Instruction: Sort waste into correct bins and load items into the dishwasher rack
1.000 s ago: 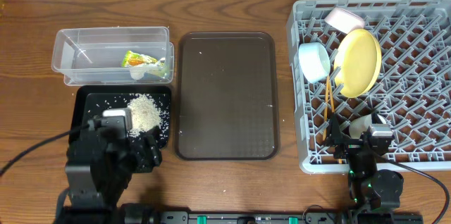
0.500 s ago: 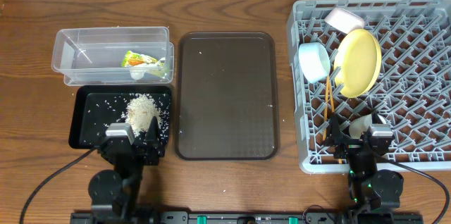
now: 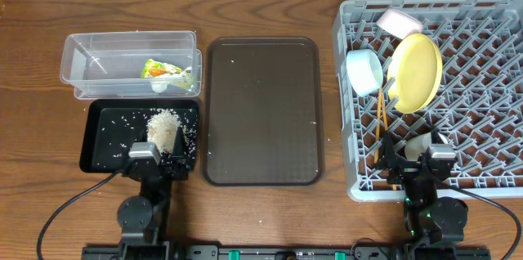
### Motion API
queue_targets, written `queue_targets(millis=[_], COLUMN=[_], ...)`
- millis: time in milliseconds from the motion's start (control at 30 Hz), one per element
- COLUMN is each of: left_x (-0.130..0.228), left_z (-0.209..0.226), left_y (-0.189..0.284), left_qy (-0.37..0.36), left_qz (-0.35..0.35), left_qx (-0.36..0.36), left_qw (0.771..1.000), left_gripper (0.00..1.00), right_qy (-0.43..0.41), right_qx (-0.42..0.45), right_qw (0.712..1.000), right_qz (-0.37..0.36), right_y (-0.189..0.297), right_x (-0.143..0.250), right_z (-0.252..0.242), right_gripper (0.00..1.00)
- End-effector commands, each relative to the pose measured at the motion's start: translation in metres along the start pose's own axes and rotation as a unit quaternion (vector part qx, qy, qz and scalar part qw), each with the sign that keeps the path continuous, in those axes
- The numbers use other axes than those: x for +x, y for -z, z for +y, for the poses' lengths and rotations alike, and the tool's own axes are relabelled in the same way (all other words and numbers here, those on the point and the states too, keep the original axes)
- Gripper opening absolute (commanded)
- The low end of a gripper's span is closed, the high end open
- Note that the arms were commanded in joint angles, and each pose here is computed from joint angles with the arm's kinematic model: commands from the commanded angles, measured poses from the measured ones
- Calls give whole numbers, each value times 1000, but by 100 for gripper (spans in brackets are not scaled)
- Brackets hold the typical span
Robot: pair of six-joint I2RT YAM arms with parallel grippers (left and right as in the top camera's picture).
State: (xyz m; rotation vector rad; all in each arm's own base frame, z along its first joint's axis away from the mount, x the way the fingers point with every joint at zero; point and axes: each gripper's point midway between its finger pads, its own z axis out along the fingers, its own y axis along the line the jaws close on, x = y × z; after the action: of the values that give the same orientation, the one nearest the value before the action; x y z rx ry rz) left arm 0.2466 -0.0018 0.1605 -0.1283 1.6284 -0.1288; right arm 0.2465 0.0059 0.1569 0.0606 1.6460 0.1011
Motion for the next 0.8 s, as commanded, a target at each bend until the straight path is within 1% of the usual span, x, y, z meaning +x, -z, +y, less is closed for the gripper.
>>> queue_targets(millis=[0, 33, 67, 533, 667, 733, 767], left_x=[13, 21, 22, 22, 17, 17, 18], left_z=[4, 6, 6, 6, 5, 4, 2], left_y=[1, 1, 1, 1, 1, 1, 1], left_qy=[-9, -9, -9, -9, -9, -22, -40], left_qz=[24, 41, 43, 43, 33, 33, 35], left_qx=[-10, -12, -13, -14, -13, -10, -1], left_qw=[1000, 999, 999, 999, 999, 999, 999], left_gripper=[78, 78, 78, 78, 78, 78, 78], right_qy=[3, 3, 3, 3, 3, 3, 3], right_qx=[-2, -2, -2, -2, -2, -2, -2], right_qw=[1000, 1000, 1000, 1000, 1000, 1000, 1000], right_qz=[-1, -1, -1, -1, -1, -1, -1], right_y=[0, 0, 0, 0, 0, 0, 0], right_x=[0, 0, 0, 0, 0, 0, 0], right_z=[2, 2, 2, 2, 2, 2, 2], right_gripper=[99, 99, 99, 99, 99, 99, 99])
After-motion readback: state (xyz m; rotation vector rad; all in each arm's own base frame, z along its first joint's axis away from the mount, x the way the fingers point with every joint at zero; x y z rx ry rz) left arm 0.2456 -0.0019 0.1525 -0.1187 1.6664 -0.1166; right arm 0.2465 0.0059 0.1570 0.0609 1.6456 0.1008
